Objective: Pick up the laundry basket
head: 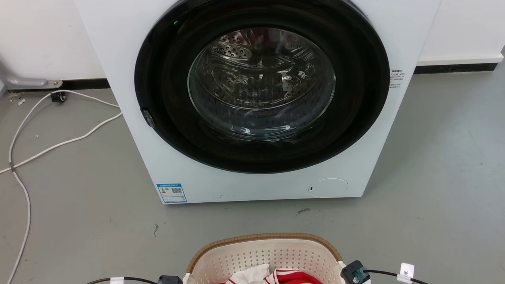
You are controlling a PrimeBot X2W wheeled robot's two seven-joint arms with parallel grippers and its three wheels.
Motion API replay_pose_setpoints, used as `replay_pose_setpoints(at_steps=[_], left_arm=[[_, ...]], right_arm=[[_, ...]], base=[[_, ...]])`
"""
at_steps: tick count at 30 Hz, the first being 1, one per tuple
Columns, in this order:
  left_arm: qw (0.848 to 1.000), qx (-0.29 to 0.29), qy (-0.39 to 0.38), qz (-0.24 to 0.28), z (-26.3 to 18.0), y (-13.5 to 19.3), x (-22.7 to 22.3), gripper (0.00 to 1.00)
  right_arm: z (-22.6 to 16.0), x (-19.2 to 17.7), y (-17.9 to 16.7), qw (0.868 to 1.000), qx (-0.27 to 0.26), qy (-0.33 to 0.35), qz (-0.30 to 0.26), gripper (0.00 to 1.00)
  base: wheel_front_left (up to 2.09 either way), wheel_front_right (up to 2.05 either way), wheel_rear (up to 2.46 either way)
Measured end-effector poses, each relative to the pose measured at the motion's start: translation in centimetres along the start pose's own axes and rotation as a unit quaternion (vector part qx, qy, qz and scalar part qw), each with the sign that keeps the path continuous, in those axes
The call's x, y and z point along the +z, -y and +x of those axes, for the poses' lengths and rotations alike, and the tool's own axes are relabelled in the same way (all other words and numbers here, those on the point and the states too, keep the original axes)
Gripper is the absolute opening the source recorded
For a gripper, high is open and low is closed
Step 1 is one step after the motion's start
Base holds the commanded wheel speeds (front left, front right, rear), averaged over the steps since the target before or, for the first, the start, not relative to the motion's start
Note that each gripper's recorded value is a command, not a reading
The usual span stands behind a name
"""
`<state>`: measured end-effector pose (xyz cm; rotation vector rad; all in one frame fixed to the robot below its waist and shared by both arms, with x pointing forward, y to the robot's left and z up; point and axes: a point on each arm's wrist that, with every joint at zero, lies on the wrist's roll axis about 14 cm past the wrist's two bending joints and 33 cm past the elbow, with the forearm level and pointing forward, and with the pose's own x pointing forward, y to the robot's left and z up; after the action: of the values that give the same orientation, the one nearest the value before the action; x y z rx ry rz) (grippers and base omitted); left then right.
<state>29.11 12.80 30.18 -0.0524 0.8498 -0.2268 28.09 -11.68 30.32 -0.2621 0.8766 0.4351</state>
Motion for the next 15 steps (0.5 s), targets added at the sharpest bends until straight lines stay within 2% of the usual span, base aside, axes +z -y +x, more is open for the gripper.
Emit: replay_pose_setpoints(at_steps=[15], left_arm=[[1.000,0.002,-0.001,-0.002,0.02,-0.07,-0.13,0.00]], right_arm=[[0.06,-0.16,-0.13,1.000,0.002,-0.003,0.001,0.00]], base=[[0.00,0.00,0.00]])
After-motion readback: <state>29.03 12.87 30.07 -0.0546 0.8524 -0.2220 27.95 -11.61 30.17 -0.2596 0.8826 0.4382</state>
